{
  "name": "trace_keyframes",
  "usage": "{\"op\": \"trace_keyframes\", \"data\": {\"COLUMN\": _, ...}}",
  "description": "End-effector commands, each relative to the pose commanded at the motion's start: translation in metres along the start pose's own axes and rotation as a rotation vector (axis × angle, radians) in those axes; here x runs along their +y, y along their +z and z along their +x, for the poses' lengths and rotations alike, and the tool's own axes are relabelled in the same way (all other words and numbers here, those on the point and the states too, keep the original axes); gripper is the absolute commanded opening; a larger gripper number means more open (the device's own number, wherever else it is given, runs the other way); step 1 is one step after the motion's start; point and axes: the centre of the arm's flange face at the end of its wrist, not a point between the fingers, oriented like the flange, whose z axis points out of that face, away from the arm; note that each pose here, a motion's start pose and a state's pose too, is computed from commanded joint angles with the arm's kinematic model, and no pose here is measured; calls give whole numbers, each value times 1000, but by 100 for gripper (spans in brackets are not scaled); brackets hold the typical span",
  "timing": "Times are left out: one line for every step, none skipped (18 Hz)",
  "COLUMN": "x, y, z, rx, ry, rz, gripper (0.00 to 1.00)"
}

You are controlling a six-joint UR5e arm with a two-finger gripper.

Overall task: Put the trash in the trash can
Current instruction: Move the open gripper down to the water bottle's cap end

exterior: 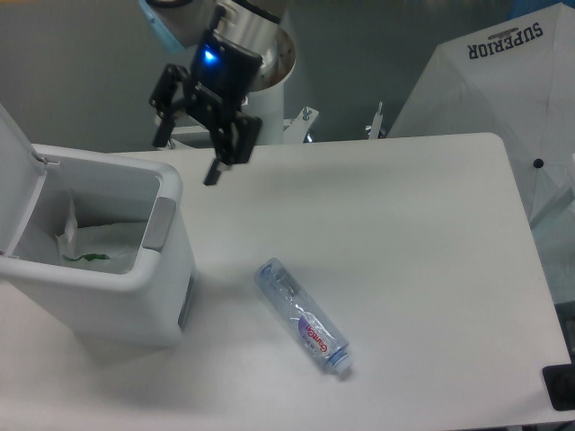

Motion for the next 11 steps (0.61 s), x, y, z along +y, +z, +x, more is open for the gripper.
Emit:
{"op": "trace_keyframes", "data": {"x": 1, "y": -1, "z": -14, "rx": -11, "ry": -44, "rz": -2, "gripper": 100}}
{"op": "trace_keyframes", "data": {"x": 4, "y": 0, "z": -26, "rx": -16, "ry": -74, "rz": -6, "gripper": 100}}
{"op": "trace_keyframes", "data": {"x": 8, "y": 0, "z": -39, "rx": -23, "ry": -94, "rz": -9, "gripper": 100}}
{"op": "trace_keyframes", "data": {"x": 11, "y": -5, "z": -48, "rx": -35, "ry": -110, "rz": -6, "gripper": 100}}
{"op": "trace_keyframes", "data": {"x": 14, "y": -7, "z": -56, "rx": -41, "ry": -121, "rz": -6, "gripper": 100}}
{"op": "trace_keyframes", "data": {"x": 15, "y": -1, "z": -64, "rx": -37, "ry": -129, "rz": -12, "gripper": 100}}
{"op": "trace_keyframes", "data": {"x": 16, "y": 4, "z": -73, "rx": -34, "ry": -134, "rz": -17, "gripper": 100}}
{"op": "trace_keyframes", "data": {"x": 18, "y": 13, "z": -87, "rx": -36, "ry": -144, "rz": -38, "gripper": 100}}
{"op": "trace_keyframes", "data": {"x": 23, "y": 24, "z": -106, "rx": -58, "ry": -157, "rz": -87, "gripper": 100}}
{"op": "trace_keyframes", "data": {"x": 28, "y": 34, "z": -126, "rx": -89, "ry": -172, "rz": -143, "gripper": 100}}
{"op": "trace_keyframes", "data": {"x": 28, "y": 37, "z": -141, "rx": -130, "ry": -201, "rz": -189, "gripper": 100}}
